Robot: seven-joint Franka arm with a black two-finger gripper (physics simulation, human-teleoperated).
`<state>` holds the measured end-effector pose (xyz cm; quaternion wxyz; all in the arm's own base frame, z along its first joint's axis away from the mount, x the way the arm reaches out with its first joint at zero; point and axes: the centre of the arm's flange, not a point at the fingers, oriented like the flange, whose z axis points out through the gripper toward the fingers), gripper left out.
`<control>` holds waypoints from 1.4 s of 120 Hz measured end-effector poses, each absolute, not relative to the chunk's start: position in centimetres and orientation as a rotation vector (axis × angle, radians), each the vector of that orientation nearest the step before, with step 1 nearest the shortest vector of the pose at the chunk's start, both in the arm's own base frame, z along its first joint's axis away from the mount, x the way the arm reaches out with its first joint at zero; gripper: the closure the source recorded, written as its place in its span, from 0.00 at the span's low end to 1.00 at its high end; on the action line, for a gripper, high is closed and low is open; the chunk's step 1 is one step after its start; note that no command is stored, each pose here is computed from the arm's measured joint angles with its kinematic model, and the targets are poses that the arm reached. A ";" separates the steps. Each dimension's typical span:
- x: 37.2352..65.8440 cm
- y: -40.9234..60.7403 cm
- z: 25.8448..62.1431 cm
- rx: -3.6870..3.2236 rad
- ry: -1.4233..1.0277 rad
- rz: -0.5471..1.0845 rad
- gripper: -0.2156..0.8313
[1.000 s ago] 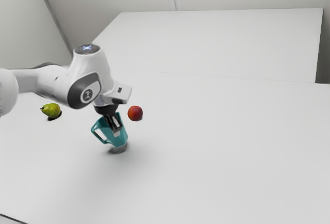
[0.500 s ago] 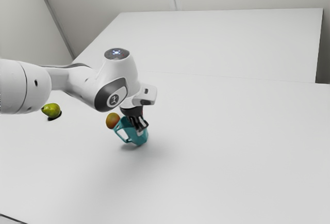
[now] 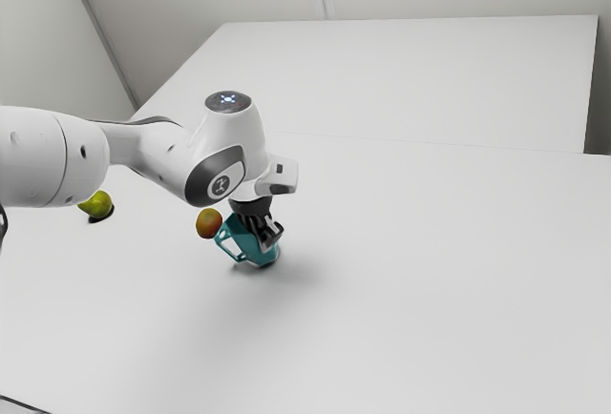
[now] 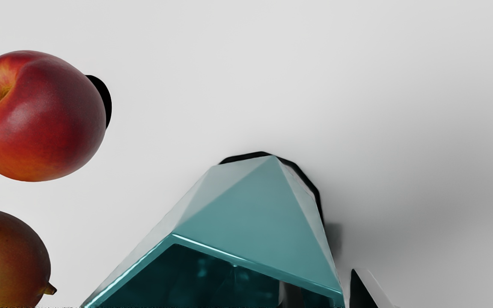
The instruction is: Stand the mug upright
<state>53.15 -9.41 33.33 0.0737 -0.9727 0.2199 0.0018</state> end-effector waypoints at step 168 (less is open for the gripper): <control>58.9 -5.8 61.3 -3.101 0.471 -0.136 0.21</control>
